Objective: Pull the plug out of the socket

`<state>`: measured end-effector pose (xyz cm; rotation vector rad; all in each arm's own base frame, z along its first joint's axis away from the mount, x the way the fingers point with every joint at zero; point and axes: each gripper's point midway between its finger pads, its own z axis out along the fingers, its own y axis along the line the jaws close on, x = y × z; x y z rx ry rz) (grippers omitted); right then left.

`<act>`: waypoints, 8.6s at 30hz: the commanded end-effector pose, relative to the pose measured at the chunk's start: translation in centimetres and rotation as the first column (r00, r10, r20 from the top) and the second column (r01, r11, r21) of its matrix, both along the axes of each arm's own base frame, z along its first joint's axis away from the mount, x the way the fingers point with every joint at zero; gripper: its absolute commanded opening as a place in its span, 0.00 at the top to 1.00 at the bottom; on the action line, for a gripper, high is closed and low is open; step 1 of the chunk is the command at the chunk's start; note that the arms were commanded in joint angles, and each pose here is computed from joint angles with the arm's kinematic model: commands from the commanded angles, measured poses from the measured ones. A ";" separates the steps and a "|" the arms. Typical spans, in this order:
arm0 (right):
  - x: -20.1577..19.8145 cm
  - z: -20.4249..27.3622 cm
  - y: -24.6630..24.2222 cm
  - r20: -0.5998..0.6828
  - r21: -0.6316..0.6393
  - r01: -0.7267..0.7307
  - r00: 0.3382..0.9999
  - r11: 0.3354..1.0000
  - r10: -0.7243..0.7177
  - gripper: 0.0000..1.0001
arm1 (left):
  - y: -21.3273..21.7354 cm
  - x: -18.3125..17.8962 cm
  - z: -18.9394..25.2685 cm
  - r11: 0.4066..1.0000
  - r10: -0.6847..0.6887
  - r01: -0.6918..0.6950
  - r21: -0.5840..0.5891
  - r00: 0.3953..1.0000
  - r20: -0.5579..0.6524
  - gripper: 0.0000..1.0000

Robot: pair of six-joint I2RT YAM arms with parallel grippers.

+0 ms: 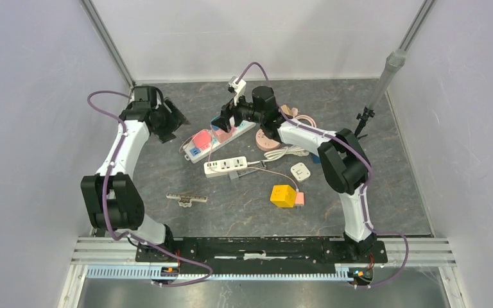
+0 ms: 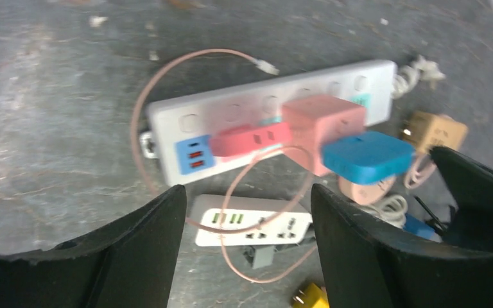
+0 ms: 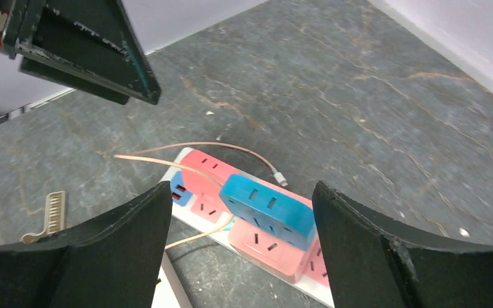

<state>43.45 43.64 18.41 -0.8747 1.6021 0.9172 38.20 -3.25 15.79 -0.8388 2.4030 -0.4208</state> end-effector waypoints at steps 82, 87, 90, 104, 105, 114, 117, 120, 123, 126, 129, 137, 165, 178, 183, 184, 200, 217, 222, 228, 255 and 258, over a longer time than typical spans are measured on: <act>-1.4 0.3 -0.5 0.030 0.390 -0.491 0.852 0.779 0.523 0.70 | -8.4 2.4 -3.6 0.970 -0.211 0.195 -0.145 0.971 -0.109 0.30; -1.4 -0.2 -0.4 0.026 0.375 -0.482 0.859 0.792 0.511 0.63 | -8.5 2.5 -3.7 0.969 -0.211 0.193 -0.152 0.971 -0.114 0.31; -1.2 -0.6 -0.3 0.027 0.356 -0.473 0.868 0.806 0.497 0.51 | -8.4 2.5 -3.7 0.970 -0.209 0.192 -0.148 0.971 -0.113 0.32; 1.1 -0.3 -2.8 -0.036 0.175 -0.155 0.986 0.972 0.163 0.59 | -6.2 5.5 -1.1 0.990 -0.136 0.134 -0.047 0.990 -0.034 0.32; 1.2 -0.5 -3.2 -0.073 0.164 -0.115 0.989 0.980 0.128 0.59 | -6.1 6.2 -0.5 0.991 -0.132 0.132 -0.037 0.991 -0.017 0.32; -0.2 -1.9 -4.8 -0.361 0.033 0.191 0.918 0.981 -0.167 0.63 | -5.7 9.9 -0.3 0.988 -0.155 0.155 0.008 0.988 0.013 0.35; -0.8 -2.3 -4.8 -0.436 -0.011 0.236 0.873 0.972 -0.217 0.59 | -6.8 9.6 -1.5 0.976 -0.214 0.214 -0.035 0.977 -0.011 0.39; -1.1 -2.5 -4.9 -0.443 -0.053 0.281 0.853 0.958 -0.275 0.56 | -8.0 8.9 -1.5 0.959 -0.267 0.267 -0.092 0.964 0.006 0.43; -0.9 -2.9 -4.8 -0.458 -0.093 0.300 0.834 0.949 -0.308 0.53 | -10.0 8.3 -0.3 0.918 -0.345 0.355 -0.175 0.935 0.086 0.46; -0.7 -3.0 -4.7 -0.474 -0.106 0.318 0.817 0.942 -0.329 0.51 | -10.8 7.6 0.2 0.896 -0.376 0.393 -0.209 0.919 0.115 0.49; -0.5 -2.4 -4.4 -0.477 -0.092 0.333 0.812 0.938 -0.336 0.45 | -11.4 6.7 0.1 0.875 -0.405 0.425 -0.232 0.905 0.133 0.50; -0.3 -0.2 -3.0 -0.538 0.005 0.369 0.784 0.929 -0.309 0.19 | -11.8 4.6 -0.8 0.863 -0.416 0.444 -0.240 0.895 0.160 0.49; -2.7 -5.0 -1.3 -0.880 0.071 0.500 0.439 0.863 -0.181 0.51 | -11.0 3.5 -2.4 0.879 -0.417 0.438 -0.186 0.898 0.142 0.47; -1.8 -2.8 -0.7 -0.900 0.190 0.549 0.429 0.814 -0.079 0.26 | -11.7 3.1 0.2 0.855 -0.450 0.495 -0.153 0.856 0.253 0.44; -1.6 -3.1 -0.6 -0.910 0.183 0.565 0.407 0.805 -0.079 0.32 | -11.8 2.8 0.3 0.850 -0.457 0.504 -0.151 0.850 0.262 0.46; -1.6 -3.4 -0.6 -0.913 0.177 0.566 0.399 0.805 -0.080 0.35 | -11.8 2.8 0.3 0.850 -0.457 0.505 -0.153 0.850 0.263 0.46; -2.3 -6.4 -1.7 -0.941 0.084 0.604 0.311 0.792 -0.137 0.34 | -12.5 2.1 -0.1 0.825 -0.474 0.528 -0.201 0.840 0.264 0.66; -1.5 -6.4 -1.4 -0.950 0.111 0.609 0.298 0.786 -0.097 0.57 | -12.8 1.4 -0.4 0.821 -0.457 0.514 -0.249 0.853 0.253 0.68; -1.6 -5.8 -1.4 -0.951 0.137 0.610 0.303 0.780 -0.070 0.89 | -12.0 3.7 1.0 0.868 -0.393 0.448 -0.213 0.883 0.256 0.64; -1.6 -4.7 -1.1 -0.950 0.176 0.602 0.312 0.779 -0.026 1.00 | -11.0 6.1 0.5 0.906 -0.350 0.389 -0.165 0.910 0.224 0.64; -1.5 3.5 -0.8 -0.748 0.627 0.439 0.571 0.644 0.338 1.00 | -8.9 0.8 -10.5 0.909 -0.417 0.404 -0.104 0.890 -0.187 0.71; -1.7 4.7 -1.0 -0.709 0.666 0.408 0.605 0.624 0.362 1.00 | -8.8 0.7 -10.7 0.911 -0.412 0.401 -0.095 0.890 -0.194 0.72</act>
